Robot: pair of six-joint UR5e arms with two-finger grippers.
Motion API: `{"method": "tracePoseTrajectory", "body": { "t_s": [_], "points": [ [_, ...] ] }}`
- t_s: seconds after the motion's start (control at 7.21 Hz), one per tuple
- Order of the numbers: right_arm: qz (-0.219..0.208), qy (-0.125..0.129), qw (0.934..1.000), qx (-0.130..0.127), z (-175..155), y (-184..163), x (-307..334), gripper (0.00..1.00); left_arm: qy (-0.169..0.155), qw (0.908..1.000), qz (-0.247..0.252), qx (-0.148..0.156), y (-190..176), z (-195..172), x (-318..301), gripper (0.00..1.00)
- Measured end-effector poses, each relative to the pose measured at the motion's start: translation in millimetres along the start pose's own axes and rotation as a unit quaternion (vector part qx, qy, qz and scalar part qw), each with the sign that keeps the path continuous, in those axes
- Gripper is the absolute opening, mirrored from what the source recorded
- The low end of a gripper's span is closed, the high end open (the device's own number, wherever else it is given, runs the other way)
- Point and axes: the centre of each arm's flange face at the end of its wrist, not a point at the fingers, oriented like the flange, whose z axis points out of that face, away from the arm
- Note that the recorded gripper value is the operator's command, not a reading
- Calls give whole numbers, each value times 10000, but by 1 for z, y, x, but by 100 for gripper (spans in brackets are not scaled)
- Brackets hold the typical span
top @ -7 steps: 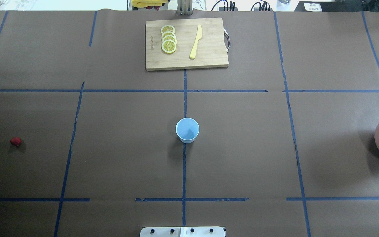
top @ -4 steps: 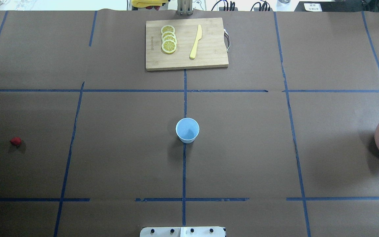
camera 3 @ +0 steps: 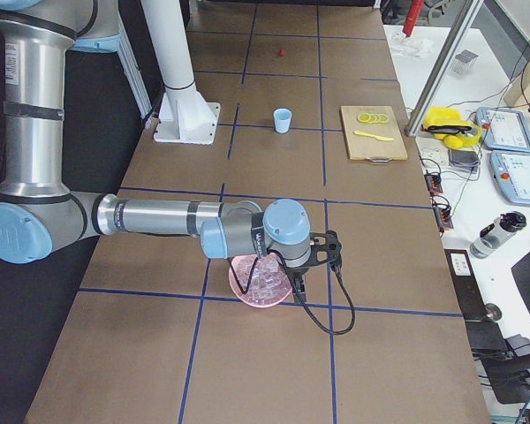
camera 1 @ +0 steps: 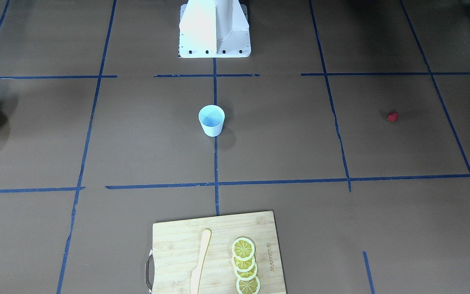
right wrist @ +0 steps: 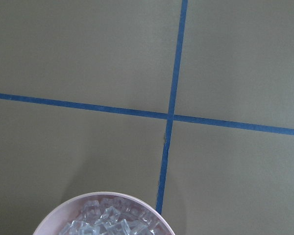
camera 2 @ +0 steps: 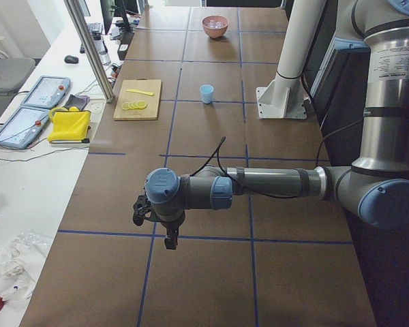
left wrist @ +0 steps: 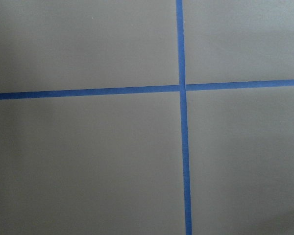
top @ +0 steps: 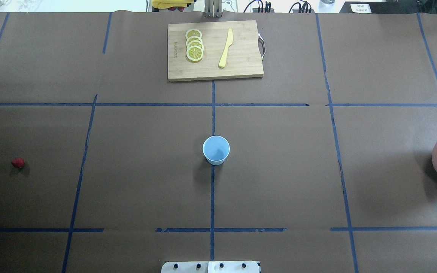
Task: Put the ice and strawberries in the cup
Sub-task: 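Grasp an ice cube from the pink bowl with the right gripper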
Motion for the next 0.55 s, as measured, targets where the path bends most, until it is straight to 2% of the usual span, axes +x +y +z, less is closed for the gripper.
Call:
{"method": "tracePoseTrajectory", "body": {
  "t_s": [0.28, 0.55],
  "points": [
    [-341, -10, 9994, 0, 10, 2, -16, 99, 12, 10000, -4, -1, 0, 0, 0, 100],
    [-850, 181, 9962, -30, 26, -1, -45, 98, 14, 10000, -13, -9, 1, 1, -1, 100]
  ]
}}
